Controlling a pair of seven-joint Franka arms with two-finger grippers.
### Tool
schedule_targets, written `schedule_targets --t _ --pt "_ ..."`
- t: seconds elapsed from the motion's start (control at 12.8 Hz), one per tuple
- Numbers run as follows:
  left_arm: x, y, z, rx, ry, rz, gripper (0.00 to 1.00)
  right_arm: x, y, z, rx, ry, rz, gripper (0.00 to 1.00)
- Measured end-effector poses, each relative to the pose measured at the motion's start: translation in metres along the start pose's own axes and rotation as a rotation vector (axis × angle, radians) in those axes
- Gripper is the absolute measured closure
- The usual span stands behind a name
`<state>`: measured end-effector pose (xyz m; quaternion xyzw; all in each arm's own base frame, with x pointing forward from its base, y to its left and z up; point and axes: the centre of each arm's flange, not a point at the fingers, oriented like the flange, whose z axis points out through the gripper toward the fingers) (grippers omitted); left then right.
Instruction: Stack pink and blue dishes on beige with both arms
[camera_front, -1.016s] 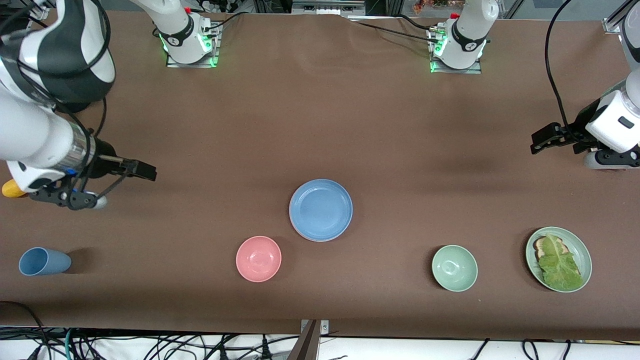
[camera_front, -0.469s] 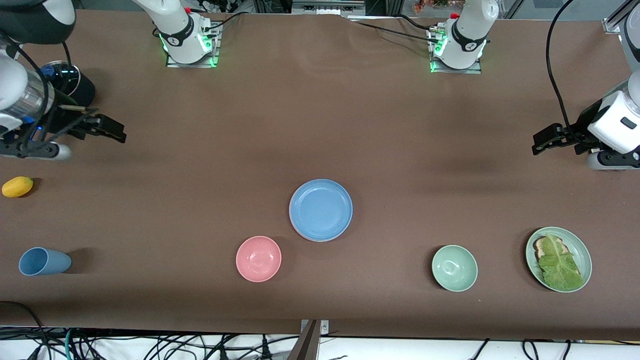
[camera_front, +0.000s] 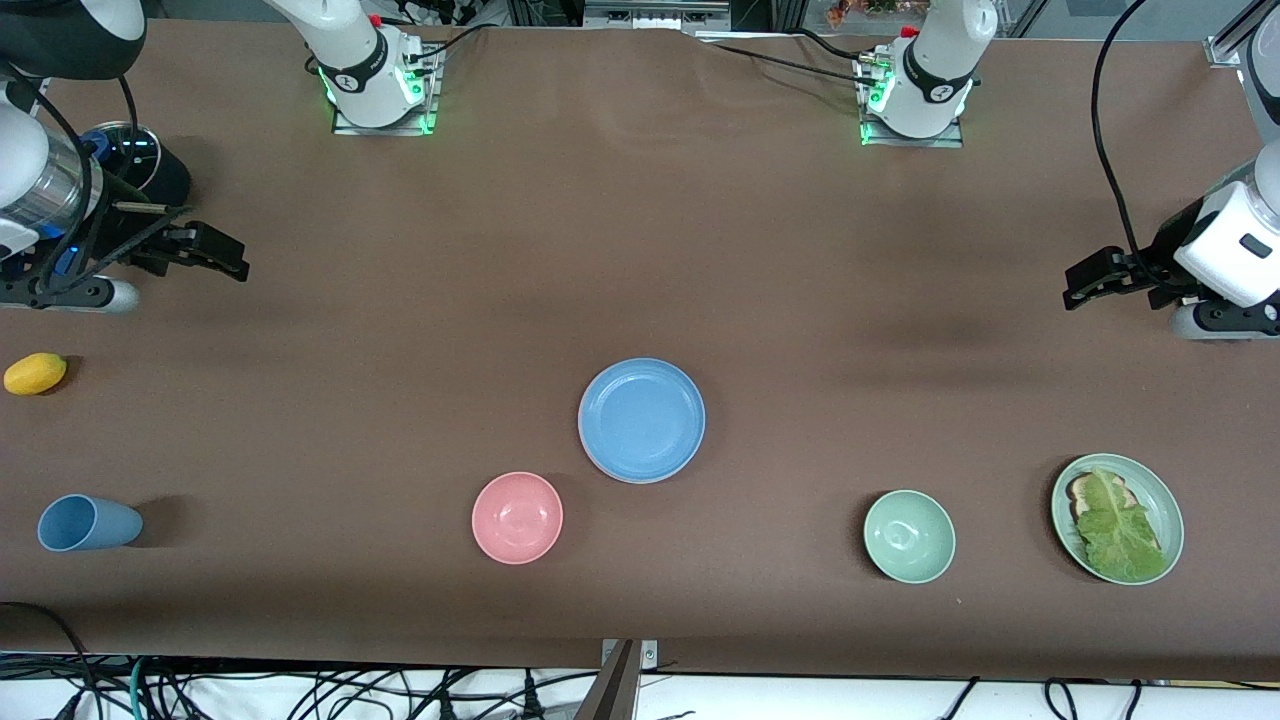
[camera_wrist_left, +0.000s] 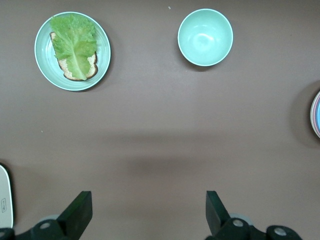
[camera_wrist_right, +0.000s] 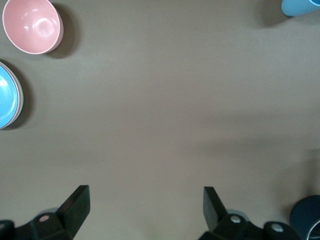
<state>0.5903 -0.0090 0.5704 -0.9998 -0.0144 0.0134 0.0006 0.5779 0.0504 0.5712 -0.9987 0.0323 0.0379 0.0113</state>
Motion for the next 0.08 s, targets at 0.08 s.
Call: schedule_targets --t 0.08 --pt "0.0 0.001 0.0 0.0 0.0 0.002 0.0 -0.0003 -0.0001 0.0002 0.0 -0.002 0.0 0.0"
